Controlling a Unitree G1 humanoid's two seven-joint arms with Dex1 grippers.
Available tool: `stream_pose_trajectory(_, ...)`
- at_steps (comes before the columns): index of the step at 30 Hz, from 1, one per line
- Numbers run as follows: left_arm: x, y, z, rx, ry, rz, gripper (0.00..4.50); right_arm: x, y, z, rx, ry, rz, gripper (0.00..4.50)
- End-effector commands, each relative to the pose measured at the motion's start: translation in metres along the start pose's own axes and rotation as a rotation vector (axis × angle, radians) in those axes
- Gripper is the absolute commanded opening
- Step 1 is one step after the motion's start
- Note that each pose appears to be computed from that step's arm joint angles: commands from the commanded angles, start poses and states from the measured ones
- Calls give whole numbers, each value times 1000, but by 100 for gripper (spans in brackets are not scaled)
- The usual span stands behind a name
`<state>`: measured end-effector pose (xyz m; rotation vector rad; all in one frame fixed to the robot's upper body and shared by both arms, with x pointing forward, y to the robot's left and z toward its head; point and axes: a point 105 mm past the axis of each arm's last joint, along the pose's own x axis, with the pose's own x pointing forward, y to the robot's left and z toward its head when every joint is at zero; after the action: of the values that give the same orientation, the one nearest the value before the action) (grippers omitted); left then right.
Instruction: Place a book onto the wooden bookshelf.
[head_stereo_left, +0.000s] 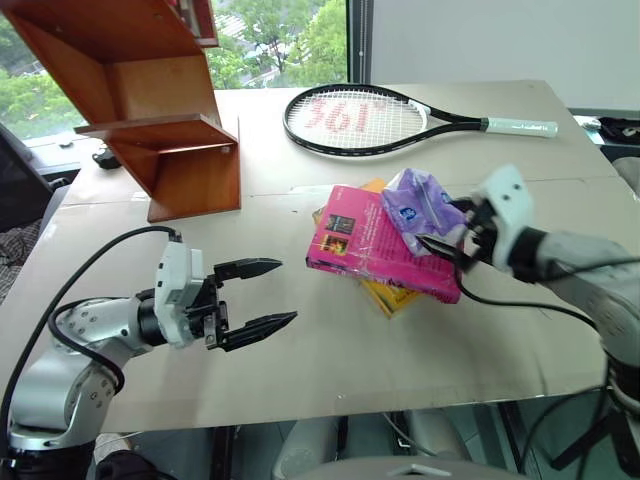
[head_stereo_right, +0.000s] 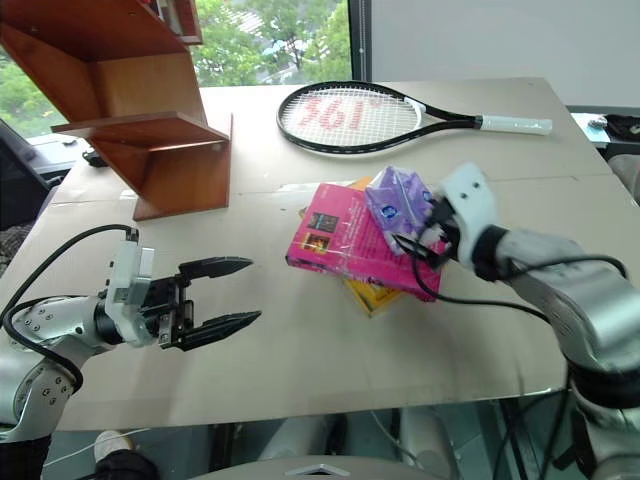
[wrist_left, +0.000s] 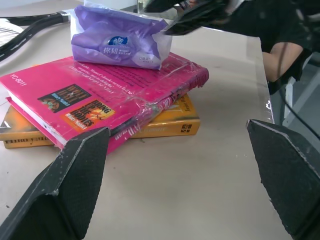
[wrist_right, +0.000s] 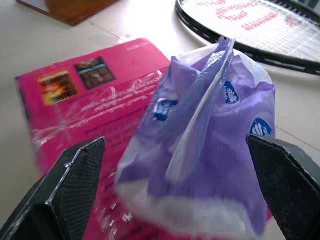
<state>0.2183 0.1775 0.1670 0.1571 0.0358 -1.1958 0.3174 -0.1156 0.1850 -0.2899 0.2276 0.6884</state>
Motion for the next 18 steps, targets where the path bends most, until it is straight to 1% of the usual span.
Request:
stream_pose_trajectory(1,-6,-2,11,51,-13,0,450,15,-16,-10,-9,72,-78,393)
stream_pose_trajectory(2,-6,-2,11,54,-12,3,450,17,-17,-11,-13,77,-83,365)
stream_pose_trajectory(5,-9,-2,11,60,-8,17,450,17,-18,-9,-18,73,-84,228)
stream_pose_trajectory(7,-9,-2,12,64,-13,24,450,14,-20,-6,-8,59,-91,123)
stream_pose_trajectory(8,-8,-3,12,65,-15,24,450,10,-23,-4,5,48,-102,91)
stream_pose_trajectory(9,-7,-3,12,67,-19,25,450,5,-27,-2,19,38,-121,35)
stream_pose_trajectory(10,-7,-3,12,69,-21,24,450,1,-30,-2,27,31,-133,5)
stream_pose_trajectory(12,-5,-4,14,71,-31,21,450,-13,-43,0,55,-5,-199,5)
stream_pose_trajectory(14,-3,-4,16,72,-38,13,450,-35,-67,-4,103,-26,-329,5)
stream_pose_trajectory(16,0,-5,18,72,-52,1,450,-60,-89,-20,109,9,-455,5)
stream_pose_trajectory(18,7,-7,22,67,-68,-32,450,-79,-100,-40,91,51,-519,5)
